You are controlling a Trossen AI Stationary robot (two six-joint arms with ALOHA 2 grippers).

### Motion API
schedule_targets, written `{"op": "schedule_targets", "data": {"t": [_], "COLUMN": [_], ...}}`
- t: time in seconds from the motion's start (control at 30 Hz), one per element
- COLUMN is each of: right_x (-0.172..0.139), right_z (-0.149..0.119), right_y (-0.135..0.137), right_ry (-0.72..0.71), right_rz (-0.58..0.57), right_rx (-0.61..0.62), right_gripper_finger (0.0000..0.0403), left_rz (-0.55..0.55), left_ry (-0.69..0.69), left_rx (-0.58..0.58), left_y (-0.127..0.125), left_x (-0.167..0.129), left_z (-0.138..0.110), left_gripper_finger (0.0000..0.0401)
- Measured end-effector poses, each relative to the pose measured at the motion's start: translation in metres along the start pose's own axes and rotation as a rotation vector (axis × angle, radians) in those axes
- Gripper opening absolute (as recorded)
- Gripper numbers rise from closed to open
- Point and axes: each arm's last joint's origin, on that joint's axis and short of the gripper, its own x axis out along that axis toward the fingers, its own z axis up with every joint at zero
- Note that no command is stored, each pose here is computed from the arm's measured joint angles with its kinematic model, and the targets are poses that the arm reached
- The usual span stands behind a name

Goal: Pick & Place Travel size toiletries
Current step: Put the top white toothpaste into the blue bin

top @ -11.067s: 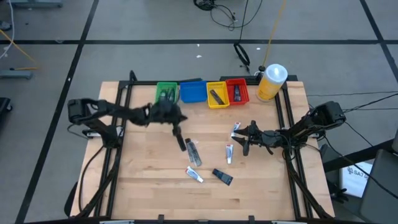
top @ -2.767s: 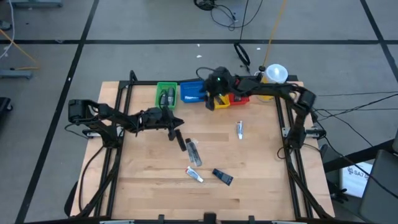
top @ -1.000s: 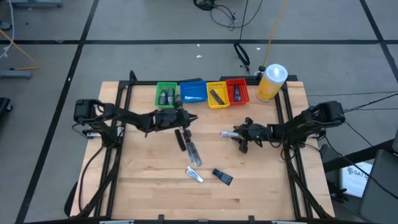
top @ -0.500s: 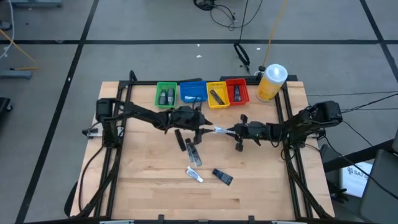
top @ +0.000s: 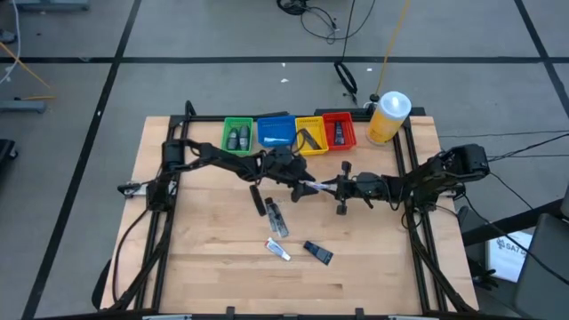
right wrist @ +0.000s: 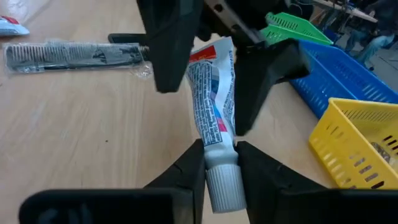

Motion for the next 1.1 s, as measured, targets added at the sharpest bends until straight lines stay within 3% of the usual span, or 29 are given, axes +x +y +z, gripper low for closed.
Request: {"op": "schedule_targets", "data": {"t": [0.17,0.47,0.83,0.93,1.1], "right_x": [-0.0001,-0.0002,-0.0002,-0.0002,-0.0006], "right_z": [-0.0002,0.0005,0.0002,-0.0015,-0.0043], "right_y": [0.0004,0.0004,0.0007,0.0011,0.0036], "right_ry": [0.002,-0.005,-0.003,0.016,0.036], "right_rz": [0.001,0.001,0.007,0.013,0.083], "right_rx": [-0.016,-0.016,-0.011,0.019,0.087], "right_gripper_finger": [0.0065,0.0066,0.0076,0.0094,0.0158], "left_rz": [-0.007,0.000,-0.002,-0.001,-0.001], "left_ry": [-0.015,-0.001,0.007,0.012,0.034], "left_rx": [-0.011,-0.027,0.028,0.048,0.061], "left_y": [-0.0009,-0.0011,-0.0027,-0.0025,0.0002], "left_x": [0.0036,0.0041,0.0048,0.0048,0.0038], "left_z": [0.0051,0.0036,0.0022,0.0018,0.0005], "left_gripper_finger": [0.0243,0.0128,0.0023,0.0012,0.0032]}}
